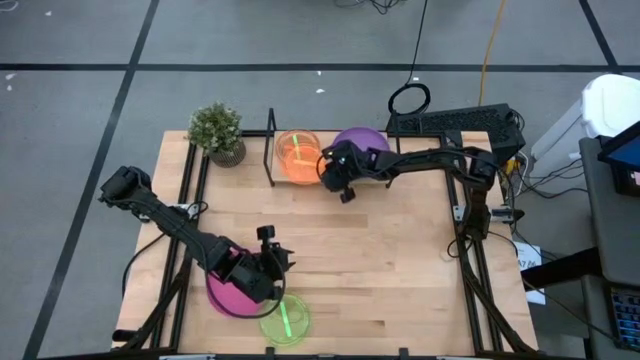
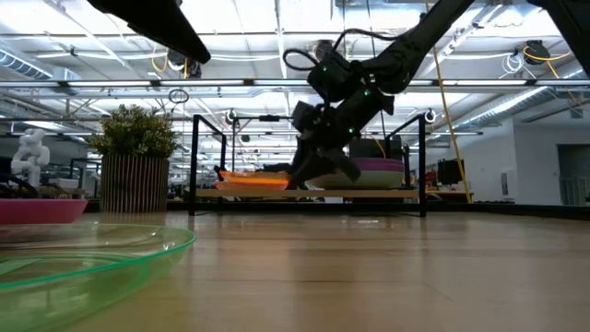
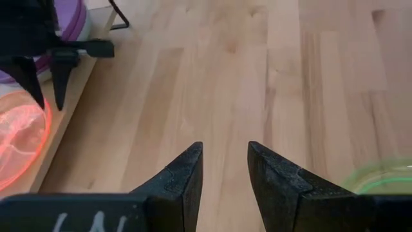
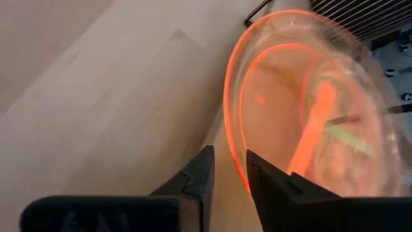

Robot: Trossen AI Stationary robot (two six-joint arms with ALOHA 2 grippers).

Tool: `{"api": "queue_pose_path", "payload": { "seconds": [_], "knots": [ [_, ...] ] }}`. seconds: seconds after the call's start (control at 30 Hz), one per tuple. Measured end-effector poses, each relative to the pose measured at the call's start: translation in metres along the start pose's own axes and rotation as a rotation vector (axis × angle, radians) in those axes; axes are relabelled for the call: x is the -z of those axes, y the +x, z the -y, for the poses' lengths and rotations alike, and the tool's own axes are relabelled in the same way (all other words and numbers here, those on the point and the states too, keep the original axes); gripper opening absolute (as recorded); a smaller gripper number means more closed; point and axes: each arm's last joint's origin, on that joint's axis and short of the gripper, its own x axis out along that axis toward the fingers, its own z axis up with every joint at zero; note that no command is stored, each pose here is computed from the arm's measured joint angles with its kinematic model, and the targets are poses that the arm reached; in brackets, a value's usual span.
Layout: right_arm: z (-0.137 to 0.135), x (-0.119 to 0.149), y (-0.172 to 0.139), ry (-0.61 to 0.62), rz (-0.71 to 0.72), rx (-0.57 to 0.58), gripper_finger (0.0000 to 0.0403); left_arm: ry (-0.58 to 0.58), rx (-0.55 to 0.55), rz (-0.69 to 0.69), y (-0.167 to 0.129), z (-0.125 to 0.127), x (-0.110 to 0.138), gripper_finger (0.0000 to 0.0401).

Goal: Place and stack plates onto a shelf
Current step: Stack the transparent orange plate on top of the transparent green plate on the shelf

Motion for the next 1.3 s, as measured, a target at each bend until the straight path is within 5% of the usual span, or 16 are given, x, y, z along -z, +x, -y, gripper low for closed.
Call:
{"api": "queue_pose_path", "payload": {
  "seconds": [0.27, 0.67, 1.03, 1.3],
  "knots": [
    [0.002, -0.001, 0.006, -0.049, 0.018, 0.046, 0.0006, 0.004, -0.002, -0.005, 0.0, 0.0, 0.0, 0.0129],
    [0.005, -0.016, 0.006, -0.118, 0.054, 0.091, 0.0001, 0.013, -0.001, -0.004, 0.0, 0.0, 0.0, 0.0129],
    [0.053, -0.053, -0.012, -0.094, 0.127, 0.157, 0.0, 0.011, -0.001, -0.003, 0.0, 0.0, 0.0, 0.0129],
    [0.084, -0.043, -0.023, 0.009, 0.182, 0.179, 0.0, 0.009, -0.001, -0.003, 0.0, 0.0, 0.0, 0.0129]
  ]
}}
